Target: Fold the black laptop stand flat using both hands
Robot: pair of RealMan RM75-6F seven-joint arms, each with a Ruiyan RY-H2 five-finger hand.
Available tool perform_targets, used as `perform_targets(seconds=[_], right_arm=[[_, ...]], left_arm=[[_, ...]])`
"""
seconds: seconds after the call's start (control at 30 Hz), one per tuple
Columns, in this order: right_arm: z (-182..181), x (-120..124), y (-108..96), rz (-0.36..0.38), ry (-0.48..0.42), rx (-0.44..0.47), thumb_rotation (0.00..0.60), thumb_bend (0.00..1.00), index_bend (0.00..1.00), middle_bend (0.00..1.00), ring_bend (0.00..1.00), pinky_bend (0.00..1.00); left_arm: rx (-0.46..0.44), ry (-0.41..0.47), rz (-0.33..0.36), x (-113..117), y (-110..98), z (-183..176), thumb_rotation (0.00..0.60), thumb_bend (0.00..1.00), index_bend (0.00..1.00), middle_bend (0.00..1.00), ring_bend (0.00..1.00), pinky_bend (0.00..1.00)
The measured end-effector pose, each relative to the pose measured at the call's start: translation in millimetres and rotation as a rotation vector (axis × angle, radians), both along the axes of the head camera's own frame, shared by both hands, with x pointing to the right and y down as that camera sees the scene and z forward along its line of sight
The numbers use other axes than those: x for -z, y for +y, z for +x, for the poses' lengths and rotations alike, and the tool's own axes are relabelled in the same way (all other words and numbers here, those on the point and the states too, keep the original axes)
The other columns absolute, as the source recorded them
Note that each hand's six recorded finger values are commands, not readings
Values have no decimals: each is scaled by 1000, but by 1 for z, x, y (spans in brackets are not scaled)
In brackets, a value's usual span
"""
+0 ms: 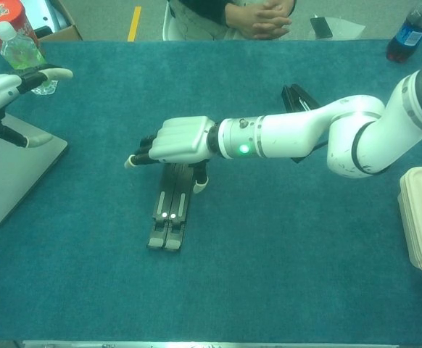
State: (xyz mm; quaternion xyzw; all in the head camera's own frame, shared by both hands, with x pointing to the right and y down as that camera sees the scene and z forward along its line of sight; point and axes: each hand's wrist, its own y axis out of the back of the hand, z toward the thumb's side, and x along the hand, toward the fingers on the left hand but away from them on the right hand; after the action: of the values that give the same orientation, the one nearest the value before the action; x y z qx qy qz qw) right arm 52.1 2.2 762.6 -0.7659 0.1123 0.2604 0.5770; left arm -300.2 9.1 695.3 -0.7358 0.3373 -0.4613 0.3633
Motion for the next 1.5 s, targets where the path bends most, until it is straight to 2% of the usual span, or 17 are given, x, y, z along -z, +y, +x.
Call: perform_targets(seconds=[0.13, 0.33, 0.57, 0.7, 0.8, 0.87, 1.07, 1.2, 1.5], right_arm=[[5, 9, -6, -3, -32, -37, 600, 65, 0, 84, 42, 211], [37, 22, -26, 7, -80, -199, 600, 65, 0, 119, 42, 211], [106, 52, -53, 92, -136, -467, 600, 66, 0, 140, 42, 211], [152, 75, -61, 153, -181, -630, 600, 68, 0, 149, 42, 211], [193, 90, -62, 198, -199, -766, 600, 68, 0, 149, 42, 211], [221, 98, -59, 224, -197, -850, 600, 68, 0, 149, 42, 211], [287, 110, -37, 273, -163, -1025, 600, 68, 0, 149, 42, 211], [323, 120, -21, 304, -136, -1116, 600, 68, 0, 149, 42, 211], [386, 134, 21, 375, -91, -1278, 600, 68, 0, 150, 42, 211]], left_arm=[[2, 3, 13, 3, -2, 0, 600, 274, 0, 0, 0, 0], [-4, -23, 61, 8, -5, -3, 600, 274, 0, 0, 0, 0], [-5, -73, 161, 11, -8, -7, 600, 273, 0, 0, 0, 0], [21, -102, 243, 19, -8, -16, 600, 274, 0, 0, 0, 0], [54, -142, 278, 21, -3, -28, 600, 274, 0, 0, 0, 0], [72, -166, 276, 21, 1, -35, 600, 274, 0, 0, 0, 0], [118, -218, 243, 24, 14, -52, 600, 273, 0, 0, 0, 0], [140, -234, 224, 26, 28, -60, 600, 274, 0, 0, 0, 0], [171, -230, 239, 34, 47, -65, 600, 274, 0, 0, 0, 0]])
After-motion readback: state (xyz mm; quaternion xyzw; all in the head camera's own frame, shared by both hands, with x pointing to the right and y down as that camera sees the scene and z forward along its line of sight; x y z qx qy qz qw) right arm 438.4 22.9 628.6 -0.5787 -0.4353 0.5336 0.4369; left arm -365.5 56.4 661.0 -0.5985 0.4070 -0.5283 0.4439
